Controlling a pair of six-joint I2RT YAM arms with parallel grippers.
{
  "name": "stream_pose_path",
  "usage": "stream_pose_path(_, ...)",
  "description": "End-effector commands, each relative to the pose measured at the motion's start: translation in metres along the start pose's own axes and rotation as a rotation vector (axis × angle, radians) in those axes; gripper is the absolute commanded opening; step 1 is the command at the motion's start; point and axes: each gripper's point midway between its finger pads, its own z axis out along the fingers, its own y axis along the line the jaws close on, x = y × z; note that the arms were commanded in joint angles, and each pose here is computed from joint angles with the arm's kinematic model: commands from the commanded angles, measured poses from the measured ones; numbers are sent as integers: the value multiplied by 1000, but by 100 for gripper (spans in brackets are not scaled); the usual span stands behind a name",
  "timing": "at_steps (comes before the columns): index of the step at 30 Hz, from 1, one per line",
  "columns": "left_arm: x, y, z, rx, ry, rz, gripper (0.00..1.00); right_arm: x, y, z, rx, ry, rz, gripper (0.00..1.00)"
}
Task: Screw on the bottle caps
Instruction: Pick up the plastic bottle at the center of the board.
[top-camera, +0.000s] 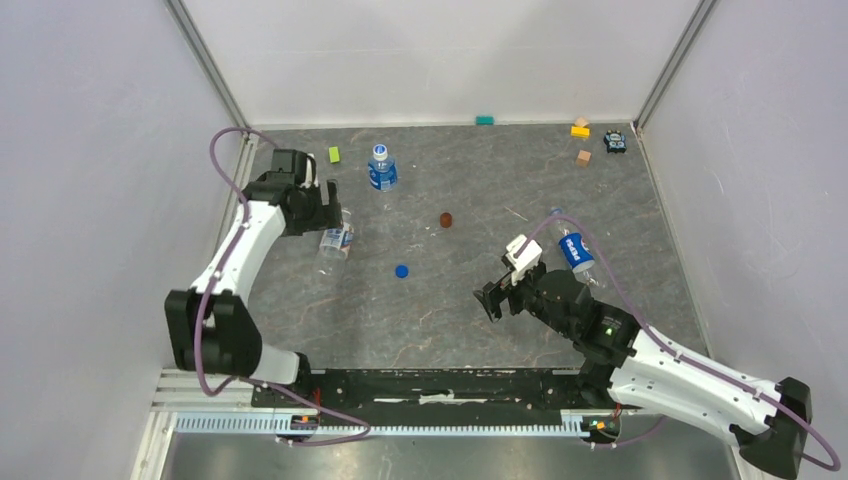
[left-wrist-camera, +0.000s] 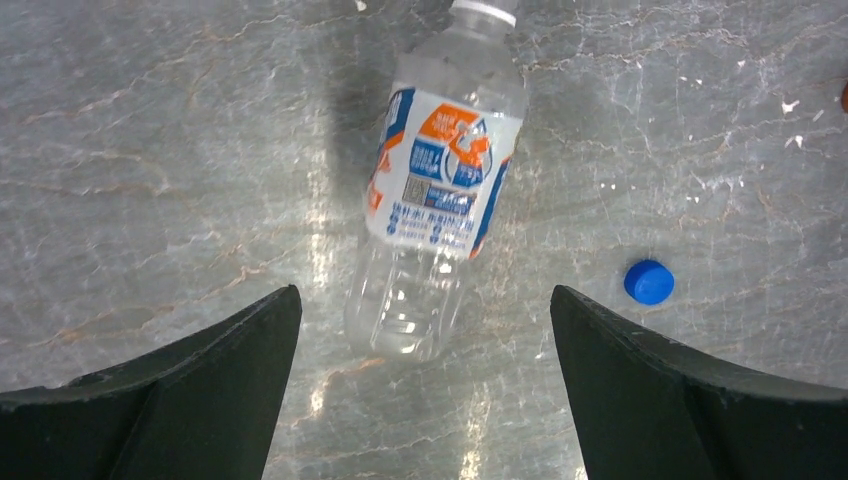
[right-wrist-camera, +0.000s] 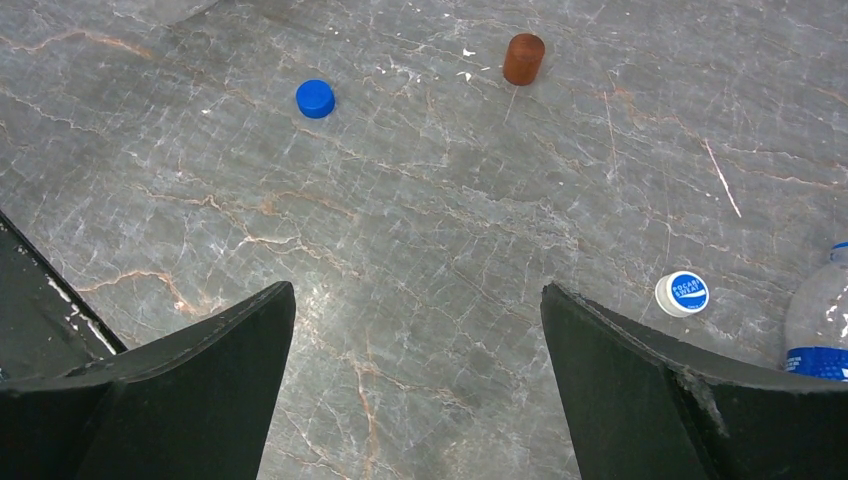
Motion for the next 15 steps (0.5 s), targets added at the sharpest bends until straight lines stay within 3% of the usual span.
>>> stream_pose_path(1,-20,-14,23,57,23,9,100,-9,0,2,-2,-33,-9,98)
stream_pose_path(8,-20,-12,71,22,102,27,100,-9,-6,1,27,-25,-39,98)
stream_pose_path(15,-18,-8,95,11,91,63,94,-8,-6,4,33,-8,-59,99)
